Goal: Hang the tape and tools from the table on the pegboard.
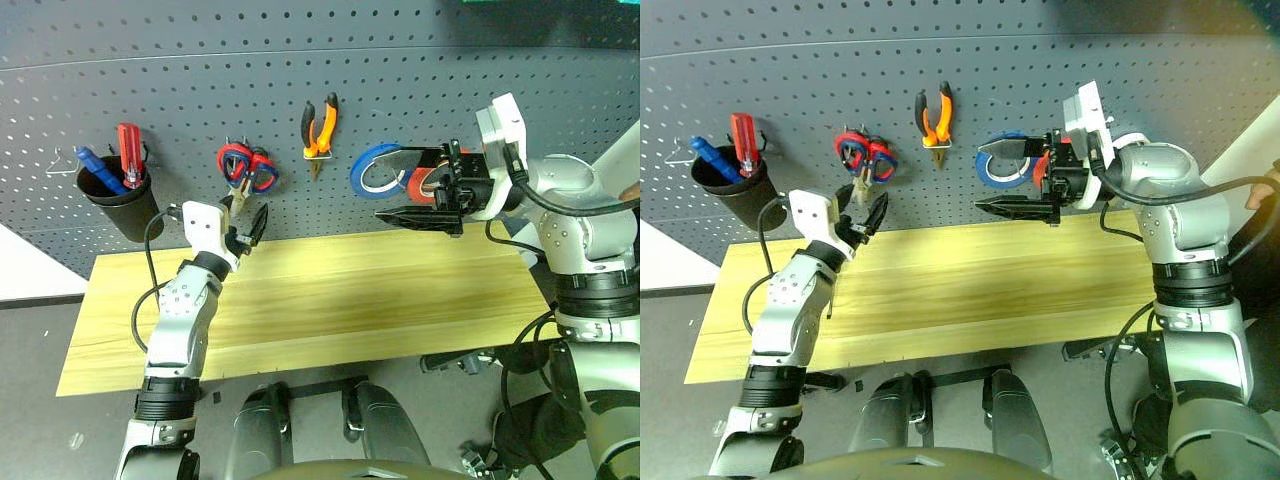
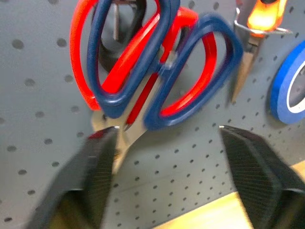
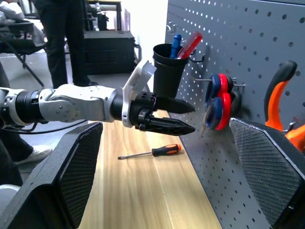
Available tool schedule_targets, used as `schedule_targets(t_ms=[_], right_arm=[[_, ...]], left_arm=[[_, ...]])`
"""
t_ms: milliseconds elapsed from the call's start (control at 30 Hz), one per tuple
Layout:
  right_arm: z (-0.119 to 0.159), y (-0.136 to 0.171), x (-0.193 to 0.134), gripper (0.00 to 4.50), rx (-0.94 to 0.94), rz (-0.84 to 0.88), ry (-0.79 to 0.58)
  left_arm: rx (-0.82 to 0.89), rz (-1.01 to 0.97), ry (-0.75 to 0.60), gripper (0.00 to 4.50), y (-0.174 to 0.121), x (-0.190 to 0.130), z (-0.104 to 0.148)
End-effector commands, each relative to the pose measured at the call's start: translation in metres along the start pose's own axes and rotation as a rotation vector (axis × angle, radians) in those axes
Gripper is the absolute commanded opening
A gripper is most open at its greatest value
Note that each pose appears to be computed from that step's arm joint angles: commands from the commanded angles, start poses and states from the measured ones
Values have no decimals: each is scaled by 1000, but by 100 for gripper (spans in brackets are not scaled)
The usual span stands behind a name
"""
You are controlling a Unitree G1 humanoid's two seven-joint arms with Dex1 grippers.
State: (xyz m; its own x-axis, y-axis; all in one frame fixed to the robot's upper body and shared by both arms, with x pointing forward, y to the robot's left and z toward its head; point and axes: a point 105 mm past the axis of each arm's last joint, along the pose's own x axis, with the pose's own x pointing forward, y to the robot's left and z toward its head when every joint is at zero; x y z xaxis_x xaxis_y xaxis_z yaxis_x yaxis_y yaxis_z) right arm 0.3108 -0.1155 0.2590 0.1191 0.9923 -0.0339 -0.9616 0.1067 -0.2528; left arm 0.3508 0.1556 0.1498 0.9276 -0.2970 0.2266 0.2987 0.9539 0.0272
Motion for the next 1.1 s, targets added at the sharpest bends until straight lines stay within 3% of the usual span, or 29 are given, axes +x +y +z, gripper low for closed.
schedule_targets(t_ms=[33, 200, 400, 500, 767, 1100], right_arm=[[13, 4, -4, 450, -60, -9, -23], [8, 13, -3, 450, -12, 20, -17], [-13, 30, 16, 450, 99, 118, 22], [-34, 30, 28, 450, 141, 123, 115], [-58, 31, 58, 450, 184, 149, 150], [-69, 20, 71, 450, 94, 146, 164]], left_arm=[[-21, -48, -124, 444, -6, -7, 28], [-21, -37, -97, 444, -1, -38, 29], [-40, 7, 99, 444, 10, -82, 5], [-17, 68, 160, 444, 20, -91, -4], [-16, 241, 384, 444, 55, -91, -38], [-79, 317, 429, 444, 86, -62, -53]])
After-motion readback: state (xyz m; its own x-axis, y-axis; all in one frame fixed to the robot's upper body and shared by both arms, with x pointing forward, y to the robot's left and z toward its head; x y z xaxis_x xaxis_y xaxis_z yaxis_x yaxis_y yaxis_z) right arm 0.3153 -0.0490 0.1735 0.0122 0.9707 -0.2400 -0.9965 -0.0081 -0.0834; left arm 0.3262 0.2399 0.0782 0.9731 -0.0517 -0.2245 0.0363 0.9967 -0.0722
